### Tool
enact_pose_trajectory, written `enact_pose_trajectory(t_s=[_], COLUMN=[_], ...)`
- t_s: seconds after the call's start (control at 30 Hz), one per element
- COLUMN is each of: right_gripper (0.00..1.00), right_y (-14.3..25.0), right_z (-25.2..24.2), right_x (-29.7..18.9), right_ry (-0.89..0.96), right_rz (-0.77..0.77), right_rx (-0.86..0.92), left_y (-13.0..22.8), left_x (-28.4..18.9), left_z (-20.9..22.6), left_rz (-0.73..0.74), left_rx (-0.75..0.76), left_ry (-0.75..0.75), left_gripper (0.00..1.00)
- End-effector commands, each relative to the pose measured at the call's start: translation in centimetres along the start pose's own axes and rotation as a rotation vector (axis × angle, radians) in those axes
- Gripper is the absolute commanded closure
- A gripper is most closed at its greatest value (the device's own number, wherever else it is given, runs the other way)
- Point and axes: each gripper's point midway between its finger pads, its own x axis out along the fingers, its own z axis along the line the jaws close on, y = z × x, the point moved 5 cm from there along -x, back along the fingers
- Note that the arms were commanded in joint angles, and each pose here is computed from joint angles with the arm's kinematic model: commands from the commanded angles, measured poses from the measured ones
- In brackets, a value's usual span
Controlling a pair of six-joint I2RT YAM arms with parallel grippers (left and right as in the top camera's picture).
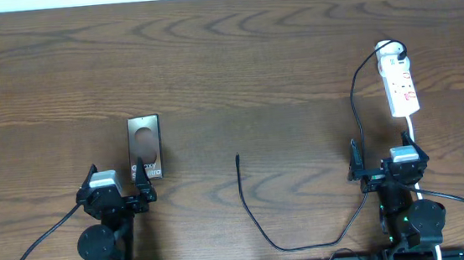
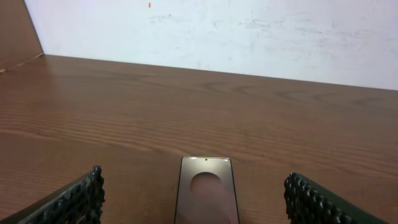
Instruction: Plug charger to phone and switch on socket
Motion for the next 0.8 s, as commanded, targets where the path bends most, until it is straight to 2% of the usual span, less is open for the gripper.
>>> enact_pose_trajectory(t_s=[0.0, 0.77], right_gripper=[0.01, 0.01], right_y=[0.04, 0.04], right_z=[0.24, 0.24], right_x=[-0.01, -0.01], right_ry=[-0.007, -0.007], right_rz=[0.000, 0.000], right_rx=[-0.011, -0.011], left_y=[1.20, 1.21], left_x=[0.23, 0.23], left_z=[0.04, 0.04], left_rz=[0.029, 0.029], left_rx=[-0.001, -0.001], left_ry=[0.006, 0.006], left_gripper=[0.10, 0.11])
